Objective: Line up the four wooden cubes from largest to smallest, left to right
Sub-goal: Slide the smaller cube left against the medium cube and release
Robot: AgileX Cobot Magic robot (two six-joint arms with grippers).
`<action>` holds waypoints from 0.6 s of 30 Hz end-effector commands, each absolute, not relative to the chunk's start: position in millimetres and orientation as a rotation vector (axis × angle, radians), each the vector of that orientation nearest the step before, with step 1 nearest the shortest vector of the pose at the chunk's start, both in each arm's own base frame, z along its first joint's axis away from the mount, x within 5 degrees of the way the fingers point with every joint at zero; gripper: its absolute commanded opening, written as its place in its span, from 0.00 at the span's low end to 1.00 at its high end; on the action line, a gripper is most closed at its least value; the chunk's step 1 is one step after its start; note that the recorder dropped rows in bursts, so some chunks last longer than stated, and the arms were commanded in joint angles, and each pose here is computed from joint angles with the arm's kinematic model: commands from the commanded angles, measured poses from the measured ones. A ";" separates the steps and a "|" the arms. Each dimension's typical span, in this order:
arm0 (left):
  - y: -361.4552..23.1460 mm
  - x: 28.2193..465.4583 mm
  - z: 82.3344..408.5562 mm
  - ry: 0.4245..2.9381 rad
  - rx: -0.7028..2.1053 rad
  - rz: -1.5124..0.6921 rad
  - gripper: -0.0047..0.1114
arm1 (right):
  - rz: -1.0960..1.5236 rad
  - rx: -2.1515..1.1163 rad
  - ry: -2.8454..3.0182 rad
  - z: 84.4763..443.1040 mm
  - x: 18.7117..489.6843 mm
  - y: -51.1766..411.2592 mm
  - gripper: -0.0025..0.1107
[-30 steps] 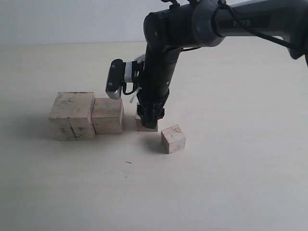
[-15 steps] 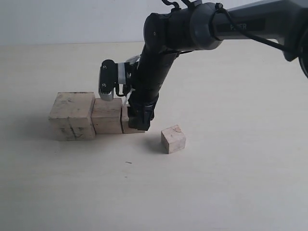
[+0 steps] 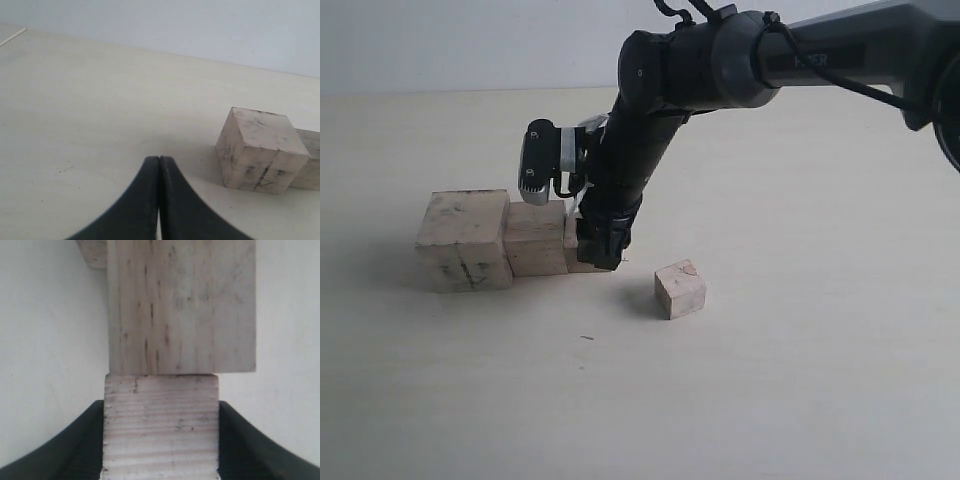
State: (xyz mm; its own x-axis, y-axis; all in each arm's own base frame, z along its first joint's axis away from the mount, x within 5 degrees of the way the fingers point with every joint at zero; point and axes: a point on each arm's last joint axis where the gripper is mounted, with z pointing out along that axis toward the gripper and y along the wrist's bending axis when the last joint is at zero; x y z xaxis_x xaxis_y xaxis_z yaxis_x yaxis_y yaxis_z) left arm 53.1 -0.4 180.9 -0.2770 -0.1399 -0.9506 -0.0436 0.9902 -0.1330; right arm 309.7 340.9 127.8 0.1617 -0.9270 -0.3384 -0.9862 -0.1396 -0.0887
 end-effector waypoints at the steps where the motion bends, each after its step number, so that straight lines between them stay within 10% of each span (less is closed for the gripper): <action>1: -0.7 53.0 180.4 1.844 -0.125 -0.096 0.04 | 0.267 -2.189 1.843 108.6 310.5 340.2 0.12; 18: -0.7 53.0 180.4 1.844 -0.125 -0.096 0.04 | 0.262 -2.115 1.901 112.2 312.3 340.7 0.70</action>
